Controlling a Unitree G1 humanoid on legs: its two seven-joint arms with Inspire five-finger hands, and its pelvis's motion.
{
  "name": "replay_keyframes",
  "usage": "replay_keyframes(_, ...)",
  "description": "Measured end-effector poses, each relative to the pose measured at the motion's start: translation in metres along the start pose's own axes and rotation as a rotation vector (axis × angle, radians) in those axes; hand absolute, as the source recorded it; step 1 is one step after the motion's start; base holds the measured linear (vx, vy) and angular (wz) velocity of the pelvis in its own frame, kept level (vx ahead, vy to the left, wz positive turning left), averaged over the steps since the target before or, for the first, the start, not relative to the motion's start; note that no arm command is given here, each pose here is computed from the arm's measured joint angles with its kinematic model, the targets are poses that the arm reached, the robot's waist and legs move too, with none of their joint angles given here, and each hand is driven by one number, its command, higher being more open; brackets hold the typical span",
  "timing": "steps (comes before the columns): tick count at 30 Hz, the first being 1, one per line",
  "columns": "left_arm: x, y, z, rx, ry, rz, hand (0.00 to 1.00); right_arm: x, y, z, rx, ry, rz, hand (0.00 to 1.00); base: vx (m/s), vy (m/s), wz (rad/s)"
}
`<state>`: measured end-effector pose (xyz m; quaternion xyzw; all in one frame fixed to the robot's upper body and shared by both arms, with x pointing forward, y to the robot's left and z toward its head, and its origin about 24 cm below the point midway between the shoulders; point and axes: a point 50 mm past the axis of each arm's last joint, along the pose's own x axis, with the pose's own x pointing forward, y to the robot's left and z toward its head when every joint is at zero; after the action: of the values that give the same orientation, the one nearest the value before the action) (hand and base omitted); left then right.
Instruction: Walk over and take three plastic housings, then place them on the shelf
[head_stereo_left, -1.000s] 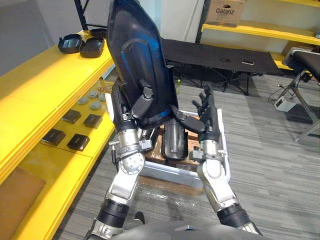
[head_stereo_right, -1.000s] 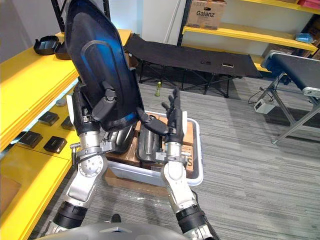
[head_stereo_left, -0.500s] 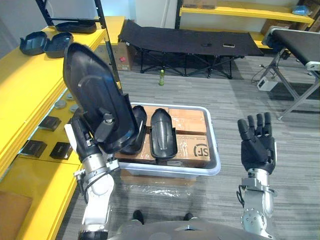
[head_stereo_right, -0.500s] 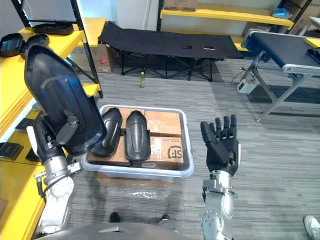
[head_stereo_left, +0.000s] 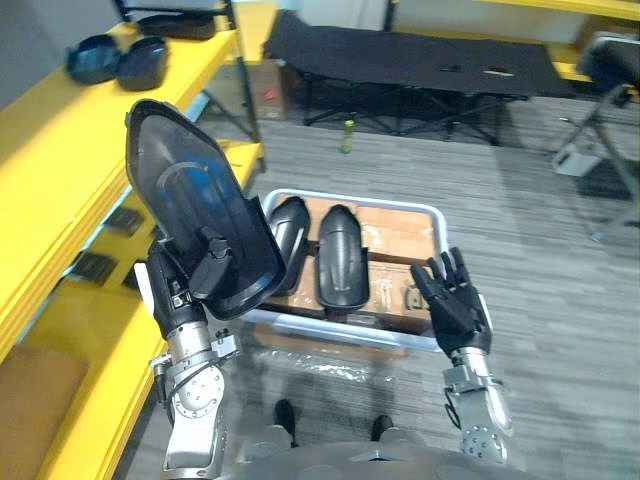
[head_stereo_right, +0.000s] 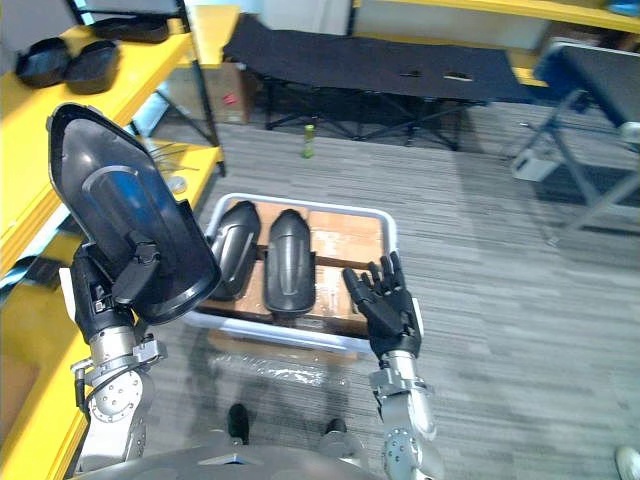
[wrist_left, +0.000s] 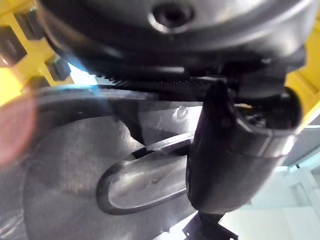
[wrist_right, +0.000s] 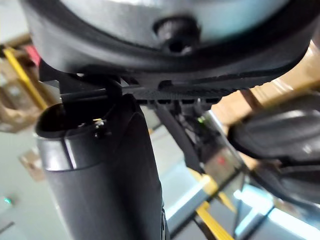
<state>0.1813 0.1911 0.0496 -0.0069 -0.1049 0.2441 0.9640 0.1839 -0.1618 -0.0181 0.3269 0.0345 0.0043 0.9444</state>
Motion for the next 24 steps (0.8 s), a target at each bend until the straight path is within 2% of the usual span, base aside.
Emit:
replay_keyframes(2,-0.008,0.007,0.008,-0.032,0.0,0.008,0.0,0.005,0.019,-0.013,0.015,0.07,0.083,1.0,-0.01,-0.081,0.84)
replay_keyframes(6,-0.014,0.013,0.014,-0.057,0.004,-0.022,0.0,0.012,0.037,-0.021,-0.027,0.121,0.167,1.0,-0.02,-0.034,1.15)
replay_keyframes(9,-0.014,0.005,0.015,-0.083,0.001,-0.12,0.0,0.016,0.029,-0.013,-0.096,0.096,0.132,1.0,-0.04,0.024,1.95)
replay_keyframes(13,-0.017,-0.004,0.013,-0.121,0.021,-0.233,0.0,0.019,0.014,0.004,-0.207,0.041,0.056,1.0,0.03,0.101,1.13)
replay_keyframes(17,-0.018,0.0,0.011,-0.108,0.033,-0.24,0.0,0.028,0.025,0.005,-0.193,0.009,0.107,1.0,0.0,0.092,-0.17)
replay_keyframes(24,-0.012,-0.01,0.016,-0.145,0.004,-0.293,0.0,0.027,0.028,0.004,-0.19,0.003,0.121,1.0,-0.05,0.034,0.04)
